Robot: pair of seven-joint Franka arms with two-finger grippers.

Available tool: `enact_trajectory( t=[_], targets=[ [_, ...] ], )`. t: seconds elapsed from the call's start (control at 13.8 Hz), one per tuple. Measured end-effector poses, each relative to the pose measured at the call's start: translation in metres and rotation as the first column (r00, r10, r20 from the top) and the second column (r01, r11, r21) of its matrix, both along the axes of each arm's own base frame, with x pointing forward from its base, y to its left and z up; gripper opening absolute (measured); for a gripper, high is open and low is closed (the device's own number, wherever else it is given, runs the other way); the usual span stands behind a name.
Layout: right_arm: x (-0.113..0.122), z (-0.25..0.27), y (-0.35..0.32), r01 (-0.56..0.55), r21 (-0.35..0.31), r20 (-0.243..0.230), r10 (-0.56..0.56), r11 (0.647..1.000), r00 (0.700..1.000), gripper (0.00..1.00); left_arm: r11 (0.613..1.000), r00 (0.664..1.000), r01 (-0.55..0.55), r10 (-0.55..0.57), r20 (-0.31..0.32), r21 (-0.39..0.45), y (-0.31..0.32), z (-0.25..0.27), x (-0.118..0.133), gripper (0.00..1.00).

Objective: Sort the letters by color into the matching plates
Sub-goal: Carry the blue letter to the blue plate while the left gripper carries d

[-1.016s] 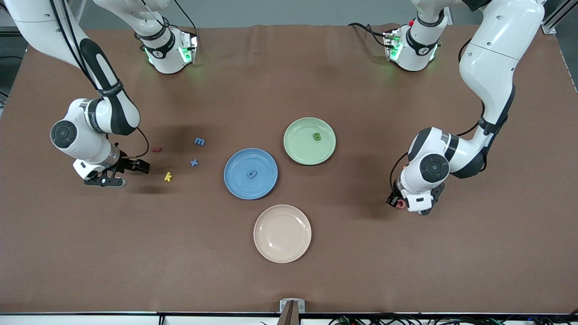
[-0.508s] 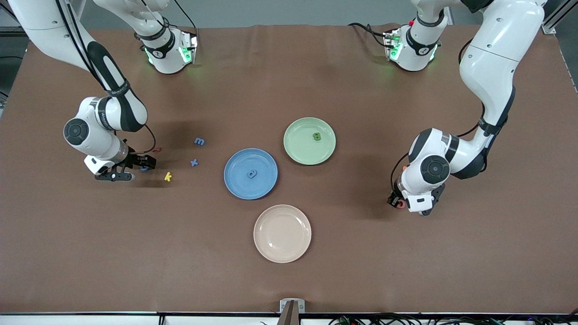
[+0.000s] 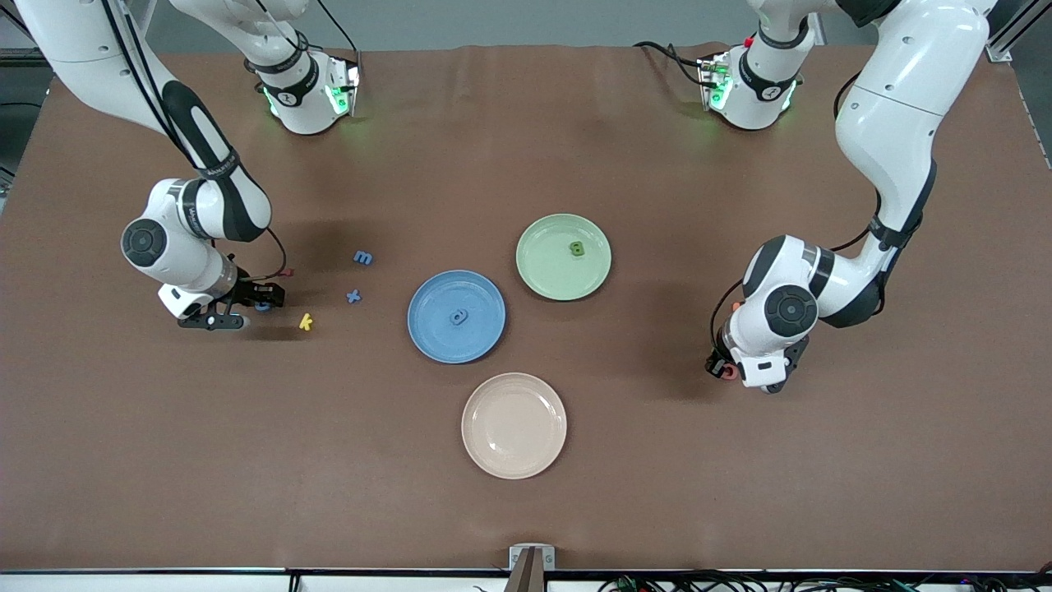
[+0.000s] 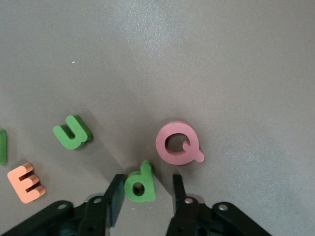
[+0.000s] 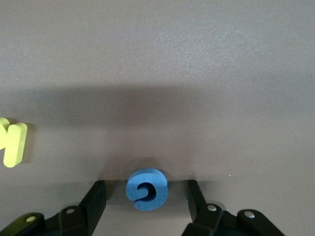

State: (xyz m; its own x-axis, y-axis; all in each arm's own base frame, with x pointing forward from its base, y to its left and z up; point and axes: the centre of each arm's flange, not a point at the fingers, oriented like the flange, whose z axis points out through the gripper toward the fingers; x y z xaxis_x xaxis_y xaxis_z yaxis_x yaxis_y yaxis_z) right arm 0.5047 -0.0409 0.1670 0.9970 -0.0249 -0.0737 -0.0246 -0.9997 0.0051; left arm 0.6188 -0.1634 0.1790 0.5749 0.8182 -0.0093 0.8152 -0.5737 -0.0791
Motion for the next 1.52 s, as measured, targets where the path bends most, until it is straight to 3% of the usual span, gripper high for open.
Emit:
enact_trajectory(
  t=[0.07, 0.15, 0.36, 0.44, 0.58, 0.94, 1.09, 1.23, 1.52],
  targets=[
    [0.0, 0.001, 0.0, 0.0, 0.0, 0.003, 0.0, 1.0, 1.0, 0.7, 1.0, 1.0, 0.0, 0.0, 0.001, 0.0, 0.0, 0.0, 0.0, 0.3],
    [0.0, 0.001, 0.0, 0.0, 0.0, 0.003, 0.0, 1.0, 1.0, 0.7, 1.0, 1.0, 0.0, 0.0, 0.002, -0.001, 0.0, 0.001, 0.001, 0.28],
    [0.002, 0.003, 0.0, 0.0, -0.001, 0.011, 0.0, 1.0, 1.0, 0.46, 1.0, 1.0, 0.001, -0.001, 0.011, -0.004, -0.002, 0.005, 0.003, 0.28],
    [0.002, 0.003, 0.0, 0.0, -0.001, 0.011, 0.0, 1.0, 1.0, 0.46, 1.0, 1.0, 0.005, -0.005, 0.017, -0.008, -0.006, 0.008, 0.005, 0.28],
    [0.003, 0.008, 0.0, 0.0, -0.001, 0.016, 0.0, 1.0, 1.0, 0.36, 1.0, 0.999, 0.023, -0.023, 0.031, -0.015, -0.02, 0.02, 0.004, 0.28],
    [0.006, 0.008, 0.008, 0.008, 0.003, 0.013, -0.008, 1.0, 1.0, 0.36, 1.0, 0.999, -0.005, 0.005, 0.048, -0.012, -0.103, 0.046, -0.024, 0.28],
    [0.015, 0.015, 0.031, 0.039, 0.013, -0.02, -0.039, 0.999, 0.999, 0.36, 0.999, 0.998, -0.034, 0.034, 0.053, -0.012, -0.137, 0.048, -0.039, 0.28],
    [0.026, 0.033, 0.063, 0.086, 0.019, -0.047, -0.085, 0.996, 0.995, 0.36, 0.997, 0.995, -0.076, 0.077, 0.058, -0.019, -0.167, 0.052, -0.054, 0.28],
    [0.034, 0.069, 0.147, 0.228, 0.028, -0.052, -0.226, 0.973, 0.973, 0.36, 0.993, 0.993, -0.107, 0.109, 0.053, -0.047, -0.225, 0.061, -0.09, 0.28]
  ],
)
